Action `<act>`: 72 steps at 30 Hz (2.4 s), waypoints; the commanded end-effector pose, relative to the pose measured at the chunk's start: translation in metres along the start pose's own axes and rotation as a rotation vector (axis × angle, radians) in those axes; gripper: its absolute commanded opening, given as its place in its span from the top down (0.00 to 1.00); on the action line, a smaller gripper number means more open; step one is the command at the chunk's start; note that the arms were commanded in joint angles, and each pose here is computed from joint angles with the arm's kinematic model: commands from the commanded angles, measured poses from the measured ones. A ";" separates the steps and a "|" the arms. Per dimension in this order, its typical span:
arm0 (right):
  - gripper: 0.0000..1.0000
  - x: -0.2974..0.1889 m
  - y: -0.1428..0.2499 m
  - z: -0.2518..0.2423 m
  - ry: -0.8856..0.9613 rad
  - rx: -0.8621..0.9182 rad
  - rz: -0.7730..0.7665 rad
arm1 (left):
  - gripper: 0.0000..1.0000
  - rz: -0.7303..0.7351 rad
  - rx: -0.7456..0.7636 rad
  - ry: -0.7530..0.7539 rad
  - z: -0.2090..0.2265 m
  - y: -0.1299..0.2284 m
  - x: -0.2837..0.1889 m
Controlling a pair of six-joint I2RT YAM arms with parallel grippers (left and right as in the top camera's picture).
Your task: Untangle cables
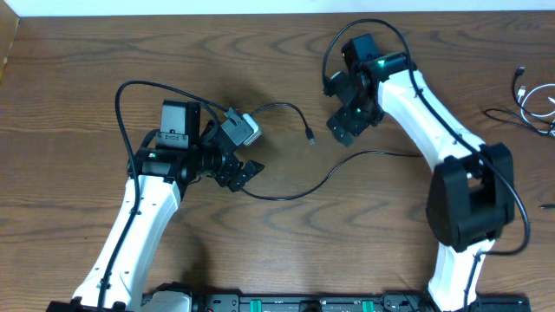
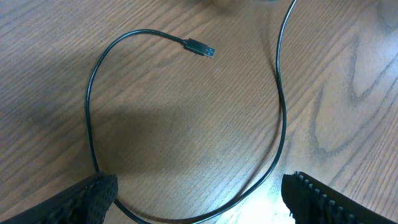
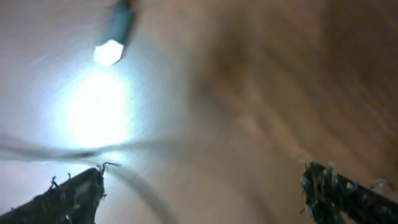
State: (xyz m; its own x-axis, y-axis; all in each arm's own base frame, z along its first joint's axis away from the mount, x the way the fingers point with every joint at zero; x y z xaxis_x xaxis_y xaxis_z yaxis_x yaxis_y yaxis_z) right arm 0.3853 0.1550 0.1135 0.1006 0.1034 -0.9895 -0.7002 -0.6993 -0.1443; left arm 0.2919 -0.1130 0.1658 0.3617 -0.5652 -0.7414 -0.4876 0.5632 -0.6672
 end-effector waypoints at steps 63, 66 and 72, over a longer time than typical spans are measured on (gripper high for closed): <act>0.99 -0.242 0.077 -0.188 1.197 0.819 -0.556 | 0.10 0.003 -0.006 -0.007 0.001 -0.001 -0.001; 0.99 -0.259 0.135 -0.222 1.317 1.040 -0.539 | 0.10 0.003 -0.006 -0.007 0.001 -0.001 -0.001; 0.99 -0.270 0.231 -0.265 1.389 1.317 -0.523 | 0.10 0.003 -0.006 -0.007 0.001 -0.001 -0.001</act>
State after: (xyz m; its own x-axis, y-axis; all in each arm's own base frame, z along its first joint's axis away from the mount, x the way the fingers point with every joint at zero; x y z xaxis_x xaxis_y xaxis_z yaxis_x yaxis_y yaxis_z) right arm 0.4023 -0.1926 0.3418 0.4403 -0.8499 -0.2894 -0.4530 0.0681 -0.8889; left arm 0.2920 -0.1126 0.1656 0.3630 -0.5624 -0.7429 -0.4883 0.5643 -0.6657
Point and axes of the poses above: each gripper's point midway between its finger pads, its own x axis out along the fingers, its own z axis along the line the jaws close on, y = z × x, the point moved 3 cm from there along -x, back along the fingers
